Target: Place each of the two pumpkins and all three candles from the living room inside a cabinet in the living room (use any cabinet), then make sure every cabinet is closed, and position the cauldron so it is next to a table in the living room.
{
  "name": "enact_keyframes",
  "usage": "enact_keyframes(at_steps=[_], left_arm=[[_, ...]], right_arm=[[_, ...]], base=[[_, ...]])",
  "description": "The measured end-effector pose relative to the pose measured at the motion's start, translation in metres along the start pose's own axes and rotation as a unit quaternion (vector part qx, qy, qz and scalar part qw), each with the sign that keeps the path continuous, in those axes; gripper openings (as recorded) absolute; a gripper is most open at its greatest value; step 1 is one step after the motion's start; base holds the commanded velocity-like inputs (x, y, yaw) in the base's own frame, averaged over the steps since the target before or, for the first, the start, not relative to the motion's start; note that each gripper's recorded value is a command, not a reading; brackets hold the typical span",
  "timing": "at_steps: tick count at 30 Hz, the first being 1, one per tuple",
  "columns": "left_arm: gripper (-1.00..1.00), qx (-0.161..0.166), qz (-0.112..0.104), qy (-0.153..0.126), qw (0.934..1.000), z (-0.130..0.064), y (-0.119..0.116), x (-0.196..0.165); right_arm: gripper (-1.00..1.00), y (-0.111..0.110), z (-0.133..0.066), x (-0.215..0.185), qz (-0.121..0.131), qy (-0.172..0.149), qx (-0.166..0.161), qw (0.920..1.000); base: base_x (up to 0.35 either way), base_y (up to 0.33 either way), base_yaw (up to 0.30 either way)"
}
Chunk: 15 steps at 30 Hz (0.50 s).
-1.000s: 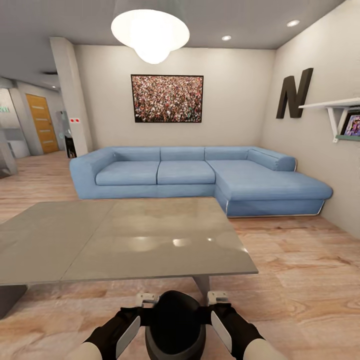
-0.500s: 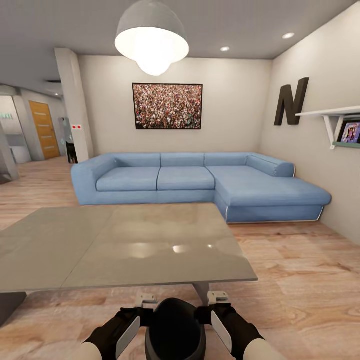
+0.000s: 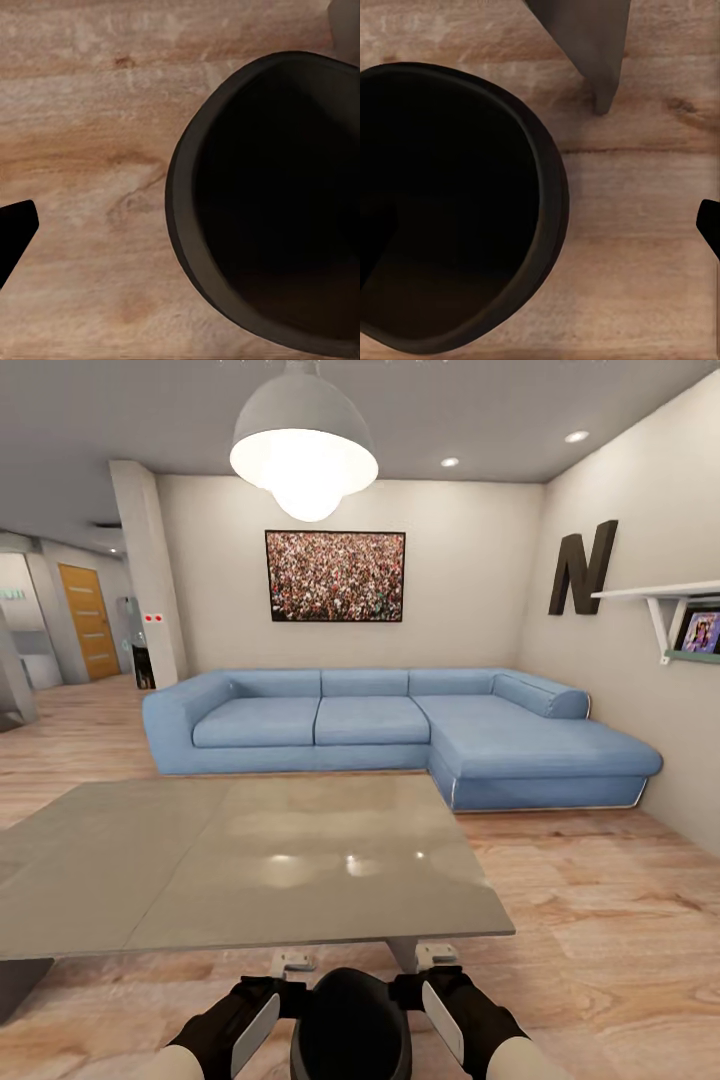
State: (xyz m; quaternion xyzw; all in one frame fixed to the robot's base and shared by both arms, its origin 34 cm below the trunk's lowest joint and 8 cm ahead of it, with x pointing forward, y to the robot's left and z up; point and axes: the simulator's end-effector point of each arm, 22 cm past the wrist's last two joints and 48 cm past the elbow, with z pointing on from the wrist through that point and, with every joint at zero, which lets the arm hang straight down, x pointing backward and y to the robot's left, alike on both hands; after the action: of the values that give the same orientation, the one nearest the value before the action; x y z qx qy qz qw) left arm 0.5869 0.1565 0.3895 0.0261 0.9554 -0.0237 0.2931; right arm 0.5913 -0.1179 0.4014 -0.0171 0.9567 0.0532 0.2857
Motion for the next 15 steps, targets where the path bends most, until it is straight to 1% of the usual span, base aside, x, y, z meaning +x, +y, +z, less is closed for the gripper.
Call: enact_keyframes(at_steps=[4, 5, 8, 15], left_arm=[[1.00, 0.000, 0.001, 0.017, 0.9999, -0.006, 0.001, 0.000], [1.00, -0.001, 0.002, 0.024, 0.9997, -0.008, 0.001, 0.002], [1.00, -0.001, 0.002, 0.036, 0.9993, -0.013, 0.002, 0.002], [1.00, -0.005, 0.005, 0.055, 0.9985, -0.024, 0.004, -0.001]], right_arm=[[1.00, 0.000, -0.006, -0.003, 0.000, 0.009, 0.001, 1.0000], [1.00, 0.000, -0.008, -0.001, -0.002, 0.019, 0.001, 0.9998], [1.00, 0.000, -0.013, 0.001, -0.004, 0.035, 0.002, 0.9994], [1.00, 0.000, -0.025, -0.008, -0.005, 0.043, 0.004, 0.9990]], base=[[0.000, 0.000, 0.000], [0.000, 0.000, 0.000], [0.000, 0.000, 0.000], [0.000, 0.000, 0.000]])
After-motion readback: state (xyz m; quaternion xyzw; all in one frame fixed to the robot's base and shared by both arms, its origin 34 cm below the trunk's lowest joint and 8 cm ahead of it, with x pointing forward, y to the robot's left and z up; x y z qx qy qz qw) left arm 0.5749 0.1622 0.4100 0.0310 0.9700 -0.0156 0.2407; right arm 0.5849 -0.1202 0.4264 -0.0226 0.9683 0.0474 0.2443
